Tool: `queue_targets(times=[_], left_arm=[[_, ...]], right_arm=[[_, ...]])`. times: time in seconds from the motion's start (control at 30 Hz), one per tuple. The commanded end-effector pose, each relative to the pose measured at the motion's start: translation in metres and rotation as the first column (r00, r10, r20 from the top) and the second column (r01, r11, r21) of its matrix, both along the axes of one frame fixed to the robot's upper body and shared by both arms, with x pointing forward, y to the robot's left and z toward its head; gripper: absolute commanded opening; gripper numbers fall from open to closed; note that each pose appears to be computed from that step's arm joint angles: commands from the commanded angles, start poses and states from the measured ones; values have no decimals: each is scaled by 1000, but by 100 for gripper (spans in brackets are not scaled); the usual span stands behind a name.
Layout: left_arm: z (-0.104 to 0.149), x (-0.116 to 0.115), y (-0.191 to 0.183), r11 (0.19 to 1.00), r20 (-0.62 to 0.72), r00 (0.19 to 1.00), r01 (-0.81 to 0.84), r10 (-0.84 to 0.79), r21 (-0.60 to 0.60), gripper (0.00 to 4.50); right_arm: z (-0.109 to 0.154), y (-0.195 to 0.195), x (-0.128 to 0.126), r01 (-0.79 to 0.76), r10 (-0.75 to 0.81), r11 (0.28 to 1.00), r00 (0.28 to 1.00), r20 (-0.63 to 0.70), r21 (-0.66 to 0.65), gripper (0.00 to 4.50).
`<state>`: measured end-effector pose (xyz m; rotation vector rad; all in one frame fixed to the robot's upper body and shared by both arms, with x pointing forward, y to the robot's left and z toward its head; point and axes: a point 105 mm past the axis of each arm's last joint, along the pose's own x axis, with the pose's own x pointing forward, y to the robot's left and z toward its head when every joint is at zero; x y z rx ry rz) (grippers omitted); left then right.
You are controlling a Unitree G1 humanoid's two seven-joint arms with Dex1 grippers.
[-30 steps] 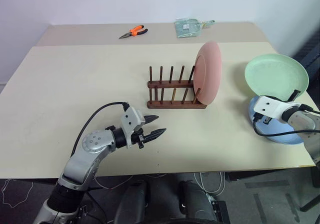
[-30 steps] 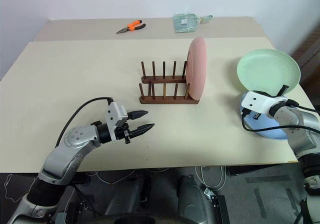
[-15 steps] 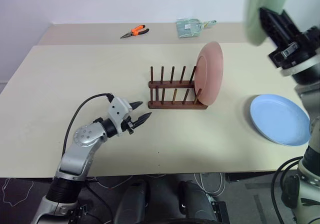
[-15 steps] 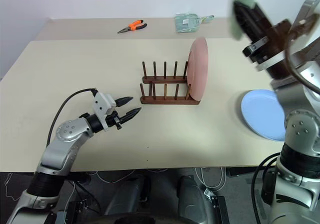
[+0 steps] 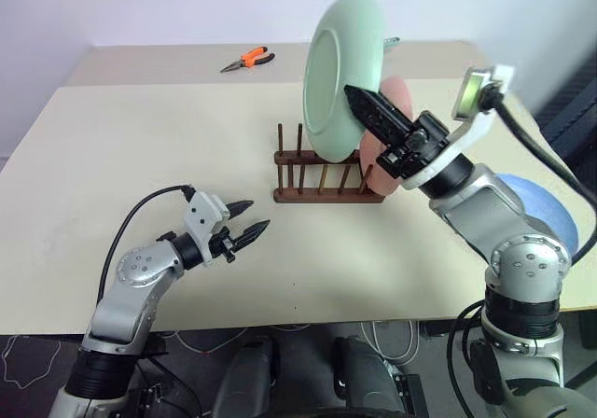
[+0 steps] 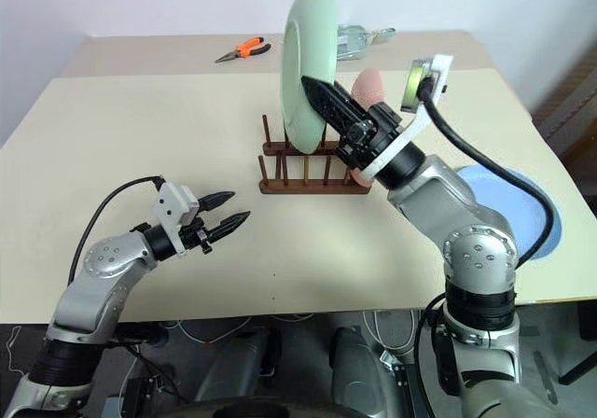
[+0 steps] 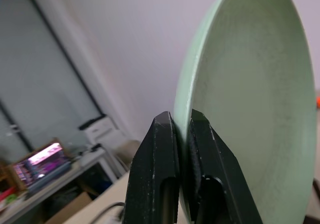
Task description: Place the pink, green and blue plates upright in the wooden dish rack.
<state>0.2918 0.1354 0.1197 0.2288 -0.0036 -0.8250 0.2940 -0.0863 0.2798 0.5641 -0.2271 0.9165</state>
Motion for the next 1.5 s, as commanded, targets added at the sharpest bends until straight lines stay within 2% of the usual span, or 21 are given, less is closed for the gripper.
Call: queue_targets(times=[0.03,0.27,0.37,0.47,0.53,0.67,0.87,0.97,1.03,1.13,1.17,1.23,1.37,1.5], left_arm=[[12,-3,-4,1000,42,999,15,-15,-12,256],[12,-4,-8,999,36,999,30,-30,-12,256],[13,-4,-10,999,36,999,35,-35,-13,256],[13,-5,-11,999,35,999,38,-38,-12,256],[12,-5,-13,999,32,999,43,-43,-11,256],[11,-6,-15,999,28,998,50,-50,-11,256],[9,-7,-17,998,20,998,58,-58,-13,256],[8,-8,-18,998,18,998,65,-65,-9,256],[8,-8,-18,998,18,998,68,-68,-7,256],[7,-8,-22,996,16,996,92,-92,0,256],[6,-8,-24,994,13,994,106,-106,4,256],[3,-8,-29,991,9,991,131,-132,11,256],[2,-6,-39,985,9,985,174,-174,13,256],[4,-4,-47,978,15,978,207,-207,9,256]], right_arm=[[-1,-3,7,53,-53,999,999,-4,-4,2],[-25,-4,25,117,-122,990,990,-76,-78,2],[-30,-7,30,139,-147,986,985,-87,-92,100],[-28,-9,33,162,-169,982,983,-72,-95,251],[-23,-10,34,195,-198,969,980,-2,-152,356],[-14,-9,31,222,-201,949,973,112,-225,356],[27,-17,16,321,-185,887,906,381,-332,356],[46,-43,14,439,-247,829,844,476,-347,356],[48,-68,17,511,-307,776,818,486,-371,356],[20,-131,25,629,-439,586,776,453,-510,356],[3,-152,24,635,-471,514,771,428,-577,356],[-39,-177,16,571,-499,418,794,347,-706,356],[-106,-188,0,442,-552,345,809,202,-828,356],[-160,-209,-9,354,-676,230,728,113,-906,356]])
